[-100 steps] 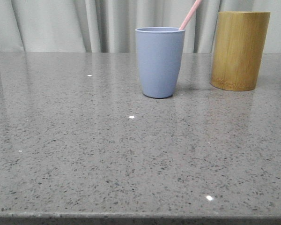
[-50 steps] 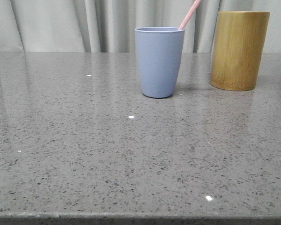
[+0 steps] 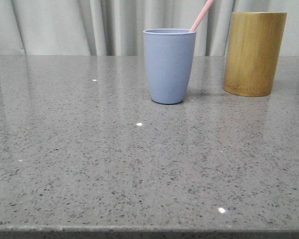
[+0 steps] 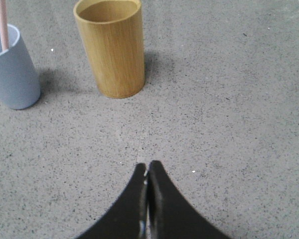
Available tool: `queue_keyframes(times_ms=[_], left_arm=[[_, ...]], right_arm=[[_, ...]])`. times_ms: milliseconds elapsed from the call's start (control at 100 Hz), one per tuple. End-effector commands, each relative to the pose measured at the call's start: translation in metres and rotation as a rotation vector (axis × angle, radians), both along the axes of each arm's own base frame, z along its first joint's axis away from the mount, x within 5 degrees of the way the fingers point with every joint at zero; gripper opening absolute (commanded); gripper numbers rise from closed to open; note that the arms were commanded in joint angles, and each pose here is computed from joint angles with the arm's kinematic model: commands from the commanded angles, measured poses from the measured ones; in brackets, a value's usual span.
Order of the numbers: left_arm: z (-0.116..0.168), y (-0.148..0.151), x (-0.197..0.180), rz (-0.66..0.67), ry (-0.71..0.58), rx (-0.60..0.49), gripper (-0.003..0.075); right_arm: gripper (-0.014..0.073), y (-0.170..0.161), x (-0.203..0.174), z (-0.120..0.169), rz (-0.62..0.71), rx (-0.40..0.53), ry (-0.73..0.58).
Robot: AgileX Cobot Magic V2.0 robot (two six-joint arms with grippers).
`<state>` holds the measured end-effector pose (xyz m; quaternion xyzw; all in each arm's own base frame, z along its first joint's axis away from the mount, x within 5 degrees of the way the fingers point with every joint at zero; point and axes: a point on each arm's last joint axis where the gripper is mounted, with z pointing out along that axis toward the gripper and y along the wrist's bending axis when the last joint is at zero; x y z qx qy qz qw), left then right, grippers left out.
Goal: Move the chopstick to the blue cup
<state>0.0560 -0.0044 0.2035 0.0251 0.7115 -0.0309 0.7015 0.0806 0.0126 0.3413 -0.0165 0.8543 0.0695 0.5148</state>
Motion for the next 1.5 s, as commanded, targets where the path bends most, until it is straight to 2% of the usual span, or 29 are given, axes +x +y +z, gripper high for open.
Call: queue_keyframes(times_ms=[0,160,240,390,630,790,1200,1490], left_arm=[[0.005,0.000,-0.003,-0.011,-0.100,-0.027,-0.0019],[0.005,0.000,-0.003,-0.011,-0.100,-0.027,-0.0019],[0.005,0.000,-0.003,-0.011,-0.100,-0.027,-0.0019],[0.005,0.000,-0.003,-0.011,-0.100,-0.027,-0.0019],[0.005,0.000,-0.003,-0.011,-0.100,-0.027,-0.0019],[0.005,0.000,-0.003,-0.011,-0.100,-0.027,-0.0019],[0.005,0.000,-0.003,-0.011,-0.100,-0.027,-0.0019],[0.005,0.000,-0.003,-0.011,-0.100,-0.027,-0.0019]], right_arm=[[-0.0068,0.001,0.001,0.009,0.039,-0.038,-0.136],[-0.0068,0.007,-0.006,-0.012,0.167,-0.095,-0.281],[-0.0068,0.006,-0.011,-0.024,0.179,-0.103,-0.339],[-0.0068,-0.001,-0.027,-0.048,0.121,-0.086,-0.399],[-0.0068,-0.012,-0.047,-0.078,-0.044,-0.098,-0.493],[-0.0068,-0.013,-0.038,-0.096,-0.093,-0.106,-0.503],[-0.0068,-0.010,-0.025,-0.137,-0.085,-0.075,-0.565],[-0.0068,-0.010,-0.025,-0.140,-0.084,-0.070,-0.535]])
